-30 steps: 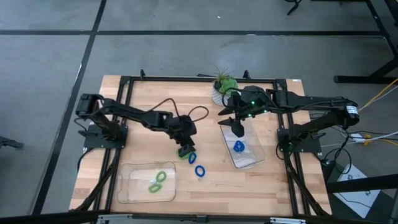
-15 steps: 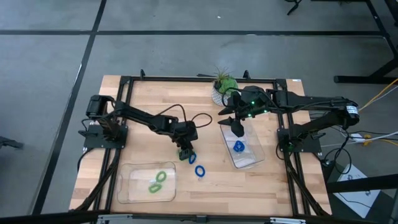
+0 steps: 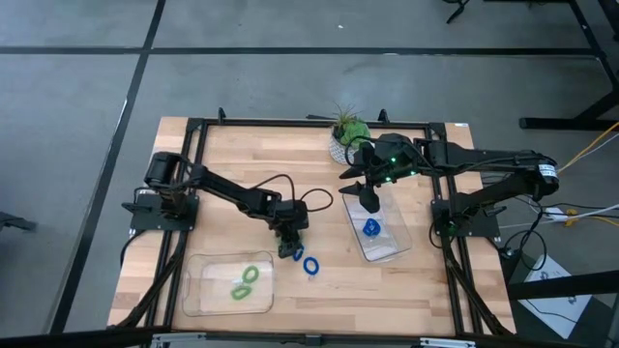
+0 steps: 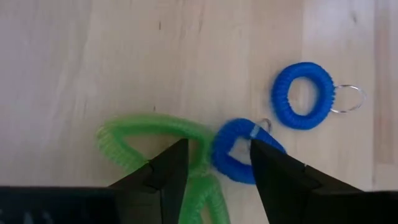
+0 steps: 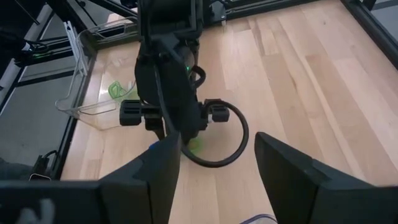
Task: Sort spring keychains
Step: Put the green spring keychain into the left transparent bin
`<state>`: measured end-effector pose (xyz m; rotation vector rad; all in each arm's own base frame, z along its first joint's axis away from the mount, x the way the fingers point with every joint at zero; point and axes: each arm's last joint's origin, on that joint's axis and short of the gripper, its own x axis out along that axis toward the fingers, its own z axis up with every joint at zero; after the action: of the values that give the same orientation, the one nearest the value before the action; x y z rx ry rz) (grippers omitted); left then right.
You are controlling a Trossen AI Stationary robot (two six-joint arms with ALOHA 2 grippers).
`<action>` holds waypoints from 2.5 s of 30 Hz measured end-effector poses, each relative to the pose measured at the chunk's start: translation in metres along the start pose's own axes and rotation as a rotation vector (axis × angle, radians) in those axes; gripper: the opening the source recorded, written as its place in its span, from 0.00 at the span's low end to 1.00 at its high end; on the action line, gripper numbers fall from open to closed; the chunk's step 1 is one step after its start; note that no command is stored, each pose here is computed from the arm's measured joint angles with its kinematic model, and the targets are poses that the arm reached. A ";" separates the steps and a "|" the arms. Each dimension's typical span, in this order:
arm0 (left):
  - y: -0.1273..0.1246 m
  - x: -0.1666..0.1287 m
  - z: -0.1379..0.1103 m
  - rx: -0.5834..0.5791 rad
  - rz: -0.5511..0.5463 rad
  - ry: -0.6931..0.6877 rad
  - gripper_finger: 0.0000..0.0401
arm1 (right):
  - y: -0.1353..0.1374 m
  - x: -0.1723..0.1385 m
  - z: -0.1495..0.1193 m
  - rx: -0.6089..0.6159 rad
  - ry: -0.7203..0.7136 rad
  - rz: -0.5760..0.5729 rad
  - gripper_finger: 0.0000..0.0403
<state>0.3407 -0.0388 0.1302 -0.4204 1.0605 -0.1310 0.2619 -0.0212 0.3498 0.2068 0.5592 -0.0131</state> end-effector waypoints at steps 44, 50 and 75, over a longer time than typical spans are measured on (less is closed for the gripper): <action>0.021 -0.019 0.004 -0.106 0.047 0.022 0.01 | 0.000 0.000 0.000 -0.024 0.001 -0.001 0.51; 0.024 -0.025 0.006 -0.147 0.064 -0.001 0.01 | 0.000 0.000 0.000 -0.024 0.001 -0.001 0.51; 0.019 -0.029 0.001 -0.146 0.117 0.031 0.30 | 0.000 0.000 0.000 -0.023 0.000 -0.001 0.51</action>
<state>0.3254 -0.0119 0.1467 -0.4881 1.1268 0.0444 0.2620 -0.0214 0.3498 0.1837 0.5594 -0.0076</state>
